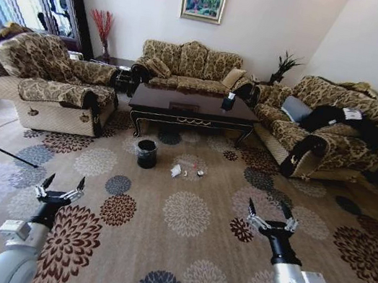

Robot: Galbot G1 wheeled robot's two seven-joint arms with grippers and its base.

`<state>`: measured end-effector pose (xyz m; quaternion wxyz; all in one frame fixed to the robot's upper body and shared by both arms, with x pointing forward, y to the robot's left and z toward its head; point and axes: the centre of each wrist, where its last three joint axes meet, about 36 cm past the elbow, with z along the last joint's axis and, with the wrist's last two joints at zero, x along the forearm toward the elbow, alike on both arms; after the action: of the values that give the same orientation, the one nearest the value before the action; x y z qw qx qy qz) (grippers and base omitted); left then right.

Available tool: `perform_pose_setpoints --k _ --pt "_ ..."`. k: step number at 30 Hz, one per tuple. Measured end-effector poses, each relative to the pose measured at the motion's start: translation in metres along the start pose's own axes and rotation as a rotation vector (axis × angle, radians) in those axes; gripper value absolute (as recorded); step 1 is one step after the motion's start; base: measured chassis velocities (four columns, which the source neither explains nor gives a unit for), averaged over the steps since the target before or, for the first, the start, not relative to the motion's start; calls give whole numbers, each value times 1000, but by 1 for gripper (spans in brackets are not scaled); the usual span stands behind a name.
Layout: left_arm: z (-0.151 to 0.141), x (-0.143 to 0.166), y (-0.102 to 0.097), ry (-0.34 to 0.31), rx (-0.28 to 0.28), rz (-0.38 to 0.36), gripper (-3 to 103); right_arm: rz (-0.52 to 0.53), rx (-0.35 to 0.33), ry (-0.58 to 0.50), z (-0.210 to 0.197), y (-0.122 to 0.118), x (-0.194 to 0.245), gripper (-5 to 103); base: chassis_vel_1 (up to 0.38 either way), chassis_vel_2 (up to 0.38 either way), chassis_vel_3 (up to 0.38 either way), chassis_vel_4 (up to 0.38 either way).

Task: Move to the front of the table and pick up the trash from the floor, then place it into the trash bin.

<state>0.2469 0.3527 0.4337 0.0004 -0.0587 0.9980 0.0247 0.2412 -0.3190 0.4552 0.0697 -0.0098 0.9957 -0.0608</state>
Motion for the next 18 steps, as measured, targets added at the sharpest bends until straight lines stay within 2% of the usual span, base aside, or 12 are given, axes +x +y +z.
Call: perform_pose_setpoints --k 18 --pt "1 -3 -1 14 0 19 100 7 -12 -4 -5 0 1 100 0 0 0 0"
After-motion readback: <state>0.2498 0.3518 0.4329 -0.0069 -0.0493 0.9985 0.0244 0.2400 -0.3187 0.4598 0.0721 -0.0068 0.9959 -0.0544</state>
